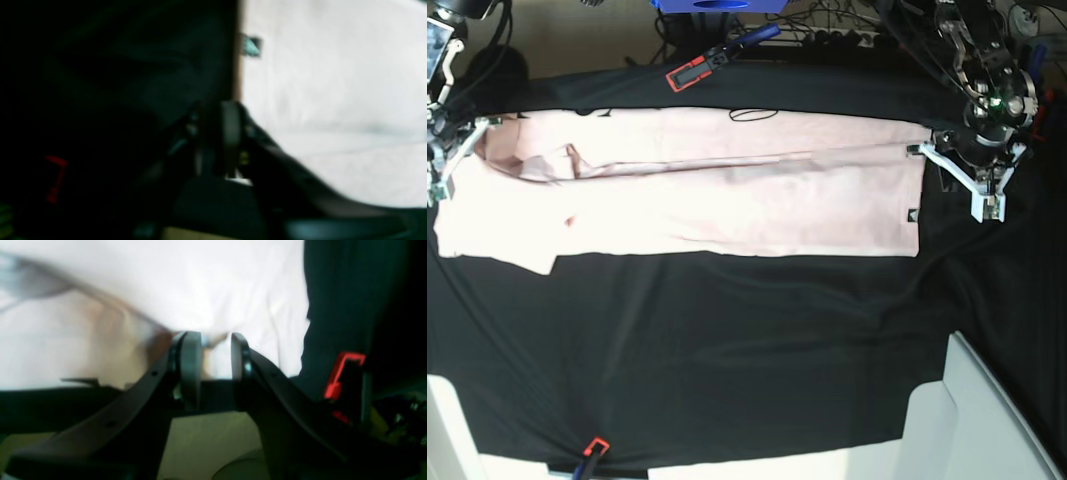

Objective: Fold the T-shirt properly
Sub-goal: 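Open the left gripper and regrasp the strip end nearer the middle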

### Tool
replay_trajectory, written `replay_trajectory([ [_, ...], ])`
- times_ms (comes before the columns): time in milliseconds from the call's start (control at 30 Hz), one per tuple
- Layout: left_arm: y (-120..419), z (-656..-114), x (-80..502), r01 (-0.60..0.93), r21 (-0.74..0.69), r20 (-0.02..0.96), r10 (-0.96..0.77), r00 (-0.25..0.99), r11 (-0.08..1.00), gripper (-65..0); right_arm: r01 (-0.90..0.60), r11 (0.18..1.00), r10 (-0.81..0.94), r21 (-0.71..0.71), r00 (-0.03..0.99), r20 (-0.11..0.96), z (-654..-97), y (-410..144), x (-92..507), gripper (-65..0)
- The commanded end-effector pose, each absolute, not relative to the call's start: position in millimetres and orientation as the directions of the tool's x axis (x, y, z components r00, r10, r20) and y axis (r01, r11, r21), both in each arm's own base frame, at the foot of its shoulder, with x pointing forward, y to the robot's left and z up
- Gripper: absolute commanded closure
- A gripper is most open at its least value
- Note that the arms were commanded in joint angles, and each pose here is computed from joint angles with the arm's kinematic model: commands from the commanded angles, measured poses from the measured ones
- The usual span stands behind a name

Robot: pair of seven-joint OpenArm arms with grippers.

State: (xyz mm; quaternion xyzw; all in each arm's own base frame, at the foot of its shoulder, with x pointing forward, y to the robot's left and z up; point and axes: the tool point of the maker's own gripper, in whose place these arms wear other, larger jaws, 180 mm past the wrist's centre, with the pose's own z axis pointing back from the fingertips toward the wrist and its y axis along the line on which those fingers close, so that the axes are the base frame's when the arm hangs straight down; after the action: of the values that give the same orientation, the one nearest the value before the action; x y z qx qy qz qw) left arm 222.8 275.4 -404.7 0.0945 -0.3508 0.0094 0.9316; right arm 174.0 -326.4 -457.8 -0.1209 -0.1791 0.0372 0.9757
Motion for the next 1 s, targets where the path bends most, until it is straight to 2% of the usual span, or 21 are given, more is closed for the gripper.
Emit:
replay_trajectory([
  [0,278,-396,230,-0.078,0.177,0.680,-0.065,0.730,0.981,-21.2,-0.027,0.961,0.133,-0.275,0.917,0.375,-446,-334,185,-15.2],
  [33,280,-395,231,-0.075,0.183,0.680,-0.072,0.730,0.980,-22.8,-0.019,0.964,0.122,-0.266,0.918,0.377,-448,-331,184,-15.2],
  [300,279,-376,240,-0.077,0.196,0.716,-0.090,0.692,0.978,-23.2,-0.011,0.953,0.146,-0.302,0.893,0.427,-427,-333,198,-15.2],
  [400,269,-373,245,-0.065,0.184,0.728,-0.091,0.679,0.981,-23.2,-0.011,0.934,0.184,-0.358,0.872,0.454,-406,-338,207,-15.2],
  [533,246,-377,260,-0.020,0.152,0.735,-0.099,0.670,0.988,-23.2,0.025,0.880,0.199,-0.474,0.888,0.416,-382,-355,211,-15.2],
  [667,218,-390,270,0.046,0.105,0.729,-0.108,0.676,0.993,-23.2,0.030,0.880,0.198,-0.475,0.885,0.422,-377,-349,219,-15.2],
  [800,194,-413,282,0.063,0.028,0.705,-0.064,0.706,0.998,-22.3,0.035,0.914,0.174,-0.403,0.865,0.470,-396,-342,248,-15.1],
  [867,185,-426,283,0.064,-0.006,0.687,-0.042,0.726,0.998,-19.5,0.036,0.933,0.147,-0.358,0.870,0.471,-412,-339,257,-15.1],
  [967,180,-444,287,0.060,-0.045,0.669,-0.014,0.743,0.997,-6.0,0.022,0.953,0.118,-0.302,0.891,0.439,-441,-337,256,-14.4],
])
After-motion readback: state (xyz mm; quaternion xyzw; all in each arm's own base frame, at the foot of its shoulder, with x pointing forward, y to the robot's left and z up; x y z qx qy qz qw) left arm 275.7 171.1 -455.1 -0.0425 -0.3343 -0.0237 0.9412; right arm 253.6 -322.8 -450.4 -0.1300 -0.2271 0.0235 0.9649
